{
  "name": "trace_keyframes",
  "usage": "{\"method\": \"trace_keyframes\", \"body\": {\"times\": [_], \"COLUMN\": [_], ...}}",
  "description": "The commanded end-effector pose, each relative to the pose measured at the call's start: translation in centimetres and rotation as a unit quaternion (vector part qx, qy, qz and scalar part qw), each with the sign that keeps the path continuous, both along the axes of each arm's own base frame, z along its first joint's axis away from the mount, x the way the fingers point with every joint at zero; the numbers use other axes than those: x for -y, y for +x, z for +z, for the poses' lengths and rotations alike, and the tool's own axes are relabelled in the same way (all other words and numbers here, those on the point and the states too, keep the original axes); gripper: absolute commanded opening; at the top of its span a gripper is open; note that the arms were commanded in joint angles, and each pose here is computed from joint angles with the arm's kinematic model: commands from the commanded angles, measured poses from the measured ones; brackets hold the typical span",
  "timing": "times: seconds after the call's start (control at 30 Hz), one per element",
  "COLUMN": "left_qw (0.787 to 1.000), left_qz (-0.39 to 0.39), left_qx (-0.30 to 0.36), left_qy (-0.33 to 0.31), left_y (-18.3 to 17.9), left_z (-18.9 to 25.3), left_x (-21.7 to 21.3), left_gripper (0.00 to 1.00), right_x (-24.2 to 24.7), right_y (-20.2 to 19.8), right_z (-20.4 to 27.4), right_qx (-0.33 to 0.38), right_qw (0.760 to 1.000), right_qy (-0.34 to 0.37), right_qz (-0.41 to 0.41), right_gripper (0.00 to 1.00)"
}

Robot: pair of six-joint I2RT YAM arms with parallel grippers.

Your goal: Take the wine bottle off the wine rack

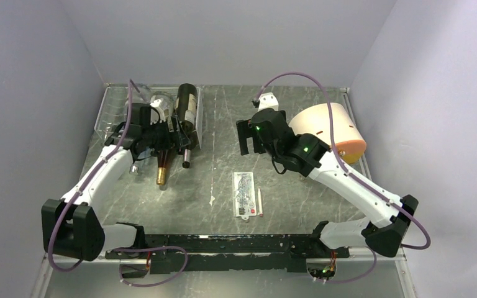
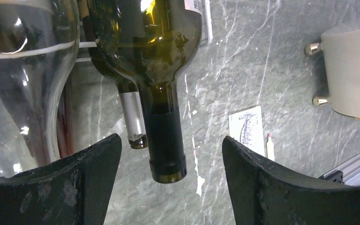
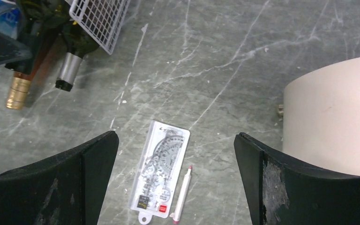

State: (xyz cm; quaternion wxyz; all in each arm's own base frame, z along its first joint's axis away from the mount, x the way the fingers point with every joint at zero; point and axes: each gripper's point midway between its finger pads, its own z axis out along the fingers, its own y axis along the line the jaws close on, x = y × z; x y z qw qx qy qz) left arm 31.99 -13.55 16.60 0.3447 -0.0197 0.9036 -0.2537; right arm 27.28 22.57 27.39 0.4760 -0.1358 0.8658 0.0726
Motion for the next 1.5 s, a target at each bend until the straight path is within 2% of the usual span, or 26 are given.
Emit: {"method": "trace_keyframes", "body": {"times": [0.0,0.13,0.33,0.57,0.83,1.07,1.17,1.37,1.47], "left_qw": [1.000,1.000,1.000,1.000,1.000,0.999,0.999,0.989,0.985], "left_qz": [-0.019,-0.024,-0.023,-0.020,-0.022,-0.028,-0.032,-0.055,-0.064], "left_qx": [0.012,0.013,0.013,0.012,-0.002,0.003,0.009,0.026,0.027], "left_qy": [-0.015,-0.014,-0.013,-0.009,-0.020,-0.029,-0.043,-0.135,-0.158], "left_y": [1.0,1.5,2.5,3.2,3.2,2.9,2.6,2.3,2.1], "left_z": [-0.1,-1.0,-1.9,-2.5,-3.8,-3.6,-2.8,-0.6,0.4], "left_x": [1.4,1.8,2.0,2.1,2.5,2.6,2.8,3.1,3.4], "left_gripper": [0.81,0.77,0.65,0.58,0.56,0.42,0.29,0.08,0.07], "right_x": [-0.8,-0.4,0.3,0.7,0.8,0.9,0.9,0.6,0.6], "right_y": [-0.3,-0.2,-0.2,-0.6,-1.2,-1.4,-1.5,-1.4,-1.4], "right_z": [1.0,1.3,0.8,-0.1,-0.6,-1.4,-1.7,-1.7,-1.7], "right_qx": [0.013,0.020,0.017,0.007,-0.002,-0.012,-0.014,-0.016,-0.018], "right_qw": [0.999,0.999,1.000,1.000,1.000,1.000,1.000,1.000,1.000], "right_qy": [0.042,0.028,0.012,0.006,0.008,0.009,0.009,0.013,0.013], "right_qz": [0.009,0.008,0.001,-0.005,0.004,0.002,0.001,0.003,0.000], "right_gripper": [1.00,1.00,1.00,1.00,1.00,1.00,1.00,1.00,1.00]}}
